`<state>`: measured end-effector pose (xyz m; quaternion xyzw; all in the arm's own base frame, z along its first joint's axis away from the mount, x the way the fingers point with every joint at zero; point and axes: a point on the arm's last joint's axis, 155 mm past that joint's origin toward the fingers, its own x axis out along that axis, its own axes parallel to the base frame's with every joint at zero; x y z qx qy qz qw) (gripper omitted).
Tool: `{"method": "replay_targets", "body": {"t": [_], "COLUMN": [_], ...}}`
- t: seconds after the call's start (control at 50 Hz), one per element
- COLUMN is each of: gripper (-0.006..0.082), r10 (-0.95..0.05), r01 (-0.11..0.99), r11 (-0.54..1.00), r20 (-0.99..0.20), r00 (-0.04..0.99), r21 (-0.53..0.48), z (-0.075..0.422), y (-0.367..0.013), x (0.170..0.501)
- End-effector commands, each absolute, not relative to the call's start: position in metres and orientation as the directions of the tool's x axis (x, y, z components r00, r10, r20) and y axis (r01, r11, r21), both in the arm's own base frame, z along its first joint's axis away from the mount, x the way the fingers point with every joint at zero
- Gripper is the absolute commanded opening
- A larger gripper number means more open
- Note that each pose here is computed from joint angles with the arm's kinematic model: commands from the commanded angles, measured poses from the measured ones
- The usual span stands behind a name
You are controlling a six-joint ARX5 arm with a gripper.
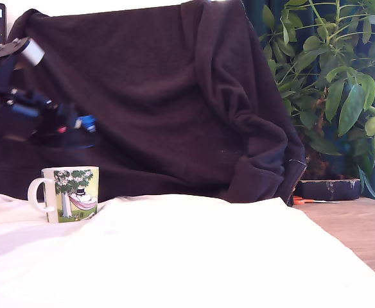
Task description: Pick the blue coffee capsule and place it inside the green coffee cup
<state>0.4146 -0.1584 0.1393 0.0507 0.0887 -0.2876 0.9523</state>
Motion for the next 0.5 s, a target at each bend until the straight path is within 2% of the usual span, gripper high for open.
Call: {"method": "replay_targets", "body": {"t": [0.0, 0.28, 0.42, 0.48], "gripper": [0.0195, 0.0196, 0.0209, 0.0277], "r10": [-0.505, -0.474, -0.469, -0.468], "r01": [0.523, 0.494, 0.488, 0.486], "r11": [0.850, 0.869, 0.872, 0.873], "r20": [-0.189, -0.233, -0.302, -0.330], "r00": [0.842, 0.849, 0.830, 0.820], "r21": [0.060, 0.035, -0.014, -0.030], "z": [0.145, 0.135, 0.117, 0.110], "y": [-0.149, -0.140, -0.139, -0.139], "x": [0.422, 0.424, 0.419, 0.417]}}
